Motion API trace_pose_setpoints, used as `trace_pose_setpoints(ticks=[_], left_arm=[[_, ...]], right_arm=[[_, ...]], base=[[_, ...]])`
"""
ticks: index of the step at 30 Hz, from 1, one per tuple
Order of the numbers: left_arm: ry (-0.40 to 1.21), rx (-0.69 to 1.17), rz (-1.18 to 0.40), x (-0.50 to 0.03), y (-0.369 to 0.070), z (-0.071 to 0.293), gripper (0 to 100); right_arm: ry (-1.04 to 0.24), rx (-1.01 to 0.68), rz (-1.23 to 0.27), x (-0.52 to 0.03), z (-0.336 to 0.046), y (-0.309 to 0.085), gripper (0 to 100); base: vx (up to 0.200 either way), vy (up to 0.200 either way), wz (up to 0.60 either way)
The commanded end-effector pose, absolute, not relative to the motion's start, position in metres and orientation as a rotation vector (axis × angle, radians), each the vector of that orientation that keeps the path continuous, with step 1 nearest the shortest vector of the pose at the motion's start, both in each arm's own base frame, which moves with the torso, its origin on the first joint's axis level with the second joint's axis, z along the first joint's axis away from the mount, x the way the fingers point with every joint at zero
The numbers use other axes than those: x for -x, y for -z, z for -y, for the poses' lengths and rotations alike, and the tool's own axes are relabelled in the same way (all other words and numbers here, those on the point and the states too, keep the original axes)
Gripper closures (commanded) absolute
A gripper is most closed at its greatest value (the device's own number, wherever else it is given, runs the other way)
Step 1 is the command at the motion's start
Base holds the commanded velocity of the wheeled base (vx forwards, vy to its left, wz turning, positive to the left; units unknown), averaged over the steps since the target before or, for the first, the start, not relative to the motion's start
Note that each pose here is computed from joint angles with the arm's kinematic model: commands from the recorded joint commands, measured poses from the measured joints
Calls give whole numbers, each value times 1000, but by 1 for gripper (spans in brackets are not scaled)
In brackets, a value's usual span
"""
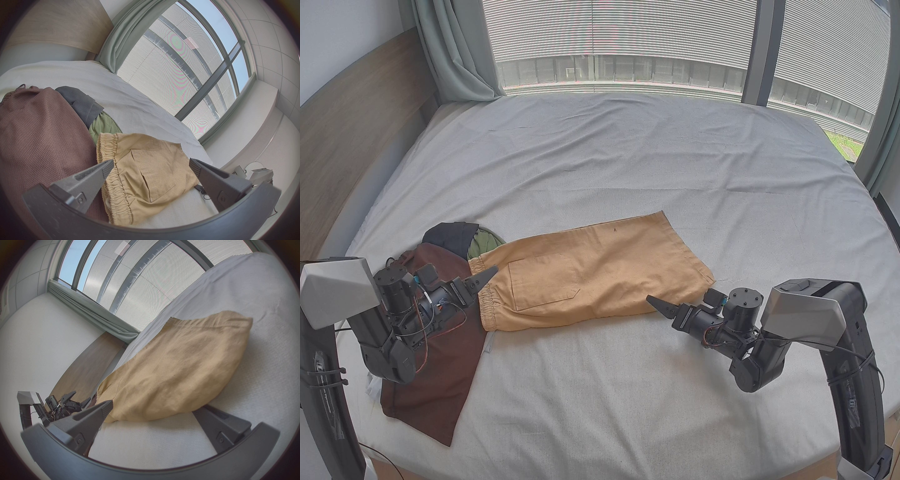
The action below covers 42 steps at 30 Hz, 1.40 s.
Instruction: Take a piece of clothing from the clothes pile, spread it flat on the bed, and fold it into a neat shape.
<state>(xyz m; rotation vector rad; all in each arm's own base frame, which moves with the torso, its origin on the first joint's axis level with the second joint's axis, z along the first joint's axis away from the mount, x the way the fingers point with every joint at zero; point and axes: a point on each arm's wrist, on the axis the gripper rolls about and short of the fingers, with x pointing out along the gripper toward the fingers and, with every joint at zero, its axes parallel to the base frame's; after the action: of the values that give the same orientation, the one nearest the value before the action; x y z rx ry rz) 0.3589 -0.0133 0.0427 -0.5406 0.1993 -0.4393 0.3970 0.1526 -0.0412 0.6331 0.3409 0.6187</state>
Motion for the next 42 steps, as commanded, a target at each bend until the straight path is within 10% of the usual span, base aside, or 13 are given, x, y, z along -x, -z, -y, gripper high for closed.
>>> trace_pose_setpoints(ticks=[1,20,21,42], left_arm=[[440,541,-199,-359,-43,13,0],[438,541,-199,-359,-43,13,0],[438,541,-199,-359,-43,13,0],[448,547,-205,-358,-43,14,0]], right_arm=[[-630,-657,-353,-401,-161,53,0],[-590,-713,-283,-415,-178,53,0],[-589,-713,-281,-415,-178,52,100],[-563,-709,-311,-406,-172,55,100]], base=[[0,0,0],[0,0,0],[0,0,0],[0,0,0]])
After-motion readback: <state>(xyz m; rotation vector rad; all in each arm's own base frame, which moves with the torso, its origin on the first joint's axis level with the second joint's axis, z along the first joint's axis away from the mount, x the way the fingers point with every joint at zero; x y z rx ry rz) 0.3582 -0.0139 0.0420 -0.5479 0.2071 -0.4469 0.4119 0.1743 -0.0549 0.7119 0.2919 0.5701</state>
